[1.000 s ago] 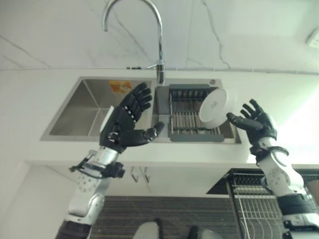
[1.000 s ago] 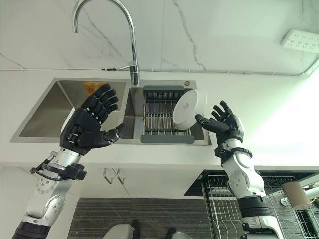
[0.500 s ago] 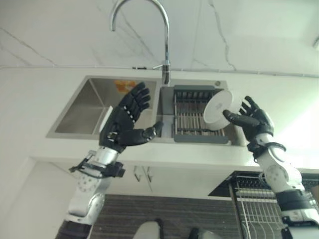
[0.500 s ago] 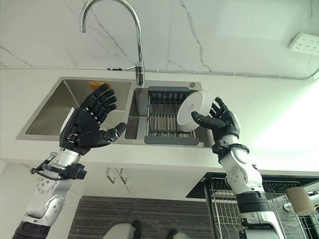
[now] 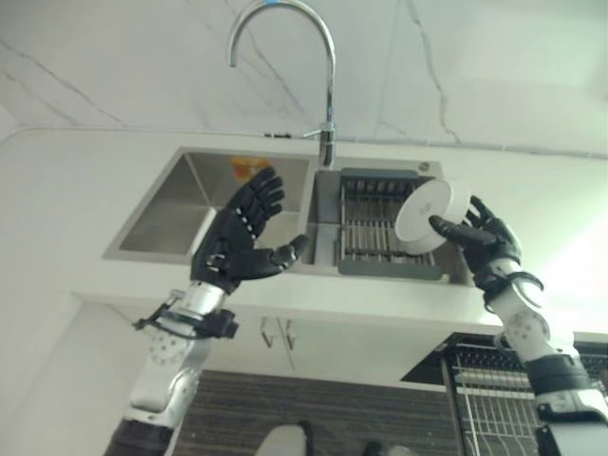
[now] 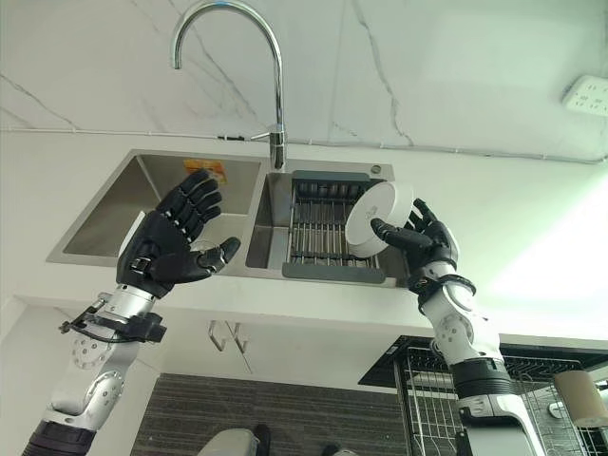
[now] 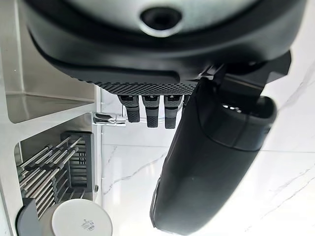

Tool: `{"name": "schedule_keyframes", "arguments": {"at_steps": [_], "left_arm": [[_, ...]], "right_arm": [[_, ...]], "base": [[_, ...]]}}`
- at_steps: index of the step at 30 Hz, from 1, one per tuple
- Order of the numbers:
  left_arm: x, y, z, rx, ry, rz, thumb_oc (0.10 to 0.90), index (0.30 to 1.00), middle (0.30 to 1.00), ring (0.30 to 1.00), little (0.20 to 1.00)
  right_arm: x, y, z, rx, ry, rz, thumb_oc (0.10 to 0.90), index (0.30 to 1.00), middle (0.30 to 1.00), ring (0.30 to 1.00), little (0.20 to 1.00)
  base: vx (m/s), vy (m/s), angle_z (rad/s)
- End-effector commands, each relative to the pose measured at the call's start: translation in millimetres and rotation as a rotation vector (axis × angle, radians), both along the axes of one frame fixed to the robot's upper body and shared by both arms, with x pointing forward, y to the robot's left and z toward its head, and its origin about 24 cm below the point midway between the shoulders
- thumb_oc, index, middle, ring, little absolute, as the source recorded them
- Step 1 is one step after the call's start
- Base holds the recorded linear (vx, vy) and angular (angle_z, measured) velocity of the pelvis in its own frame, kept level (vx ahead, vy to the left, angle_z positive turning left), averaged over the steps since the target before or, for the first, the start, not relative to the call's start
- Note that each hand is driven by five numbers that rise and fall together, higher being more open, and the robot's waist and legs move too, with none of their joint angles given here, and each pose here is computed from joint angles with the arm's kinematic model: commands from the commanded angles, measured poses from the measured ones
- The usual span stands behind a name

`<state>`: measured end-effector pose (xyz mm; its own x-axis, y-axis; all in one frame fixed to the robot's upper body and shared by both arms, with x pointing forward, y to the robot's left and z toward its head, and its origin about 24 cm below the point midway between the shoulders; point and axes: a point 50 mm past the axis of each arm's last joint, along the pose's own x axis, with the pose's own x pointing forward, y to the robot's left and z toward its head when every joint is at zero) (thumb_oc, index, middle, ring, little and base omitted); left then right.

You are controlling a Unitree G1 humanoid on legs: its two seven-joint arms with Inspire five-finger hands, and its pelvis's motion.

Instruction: Place the dishes in the dishwasher.

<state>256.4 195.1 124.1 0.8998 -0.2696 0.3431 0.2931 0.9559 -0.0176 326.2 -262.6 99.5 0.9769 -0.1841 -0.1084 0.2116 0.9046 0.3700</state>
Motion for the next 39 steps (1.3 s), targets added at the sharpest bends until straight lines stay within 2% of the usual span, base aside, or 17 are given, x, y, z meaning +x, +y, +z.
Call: {"name": "schedule_keyframes", "arguments": {"at_steps": [1,17,23,27,28,29,30,39], "left_arm": [[0.3,-8.6,38.1,0.015,-0.189,-0.056,0.800,0.900,0.900,0.900,0.900],[0.6,-7.3,35.7,0.022,-0.163,-0.053,0.800,0.900,0.900,0.900,0.900],[0.7,-5.5,34.7,0.026,-0.151,-0.053,0.800,0.900,0.900,0.900,0.900],[0.3,-4.7,33.2,0.026,-0.144,-0.053,0.800,0.900,0.900,0.900,0.900],[-0.1,-3.9,32.8,0.028,-0.141,-0.054,0.800,0.900,0.900,0.900,0.900],[0.0,-4.0,32.4,0.029,-0.139,-0.054,0.800,0.900,0.900,0.900,0.900],[0.0,-4.2,32.2,0.029,-0.138,-0.054,0.800,0.900,0.900,0.900,0.900],[-0.3,-5.9,27.6,0.029,-0.119,-0.048,0.800,0.900,0.900,0.900,0.900]], "right_arm": [[21.2,-3.0,52.9,0.006,-0.174,-0.002,0.800,0.900,0.900,0.900,0.900],[29.7,-5.9,53.6,-0.006,-0.124,0.006,0.800,0.900,0.900,0.900,0.900],[31.4,-10.5,49.4,0.041,-0.087,-0.008,0.800,0.900,0.900,0.900,0.900],[32.1,-10.7,45.4,0.070,-0.063,-0.017,0.712,0.768,0.768,0.768,0.768],[32.2,-11.2,45.1,0.070,-0.058,-0.024,0.593,0.589,0.589,0.589,0.589],[32.4,-11.5,44.7,0.070,-0.057,-0.031,0.530,0.495,0.495,0.495,0.495],[32.6,-12.1,43.9,0.068,-0.056,-0.043,0.400,0.300,0.300,0.300,0.300],[32.8,-26.5,56.4,0.023,-0.091,-0.232,0.400,0.300,0.300,0.300,0.300]], "base": [[0.00,0.000,0.00],[0.02,0.006,0.05],[0.03,0.006,0.04],[0.04,0.005,0.05],[0.04,0.003,0.03],[0.04,0.002,0.06],[0.04,0.001,0.08],[0.03,0.007,0.07]]}}
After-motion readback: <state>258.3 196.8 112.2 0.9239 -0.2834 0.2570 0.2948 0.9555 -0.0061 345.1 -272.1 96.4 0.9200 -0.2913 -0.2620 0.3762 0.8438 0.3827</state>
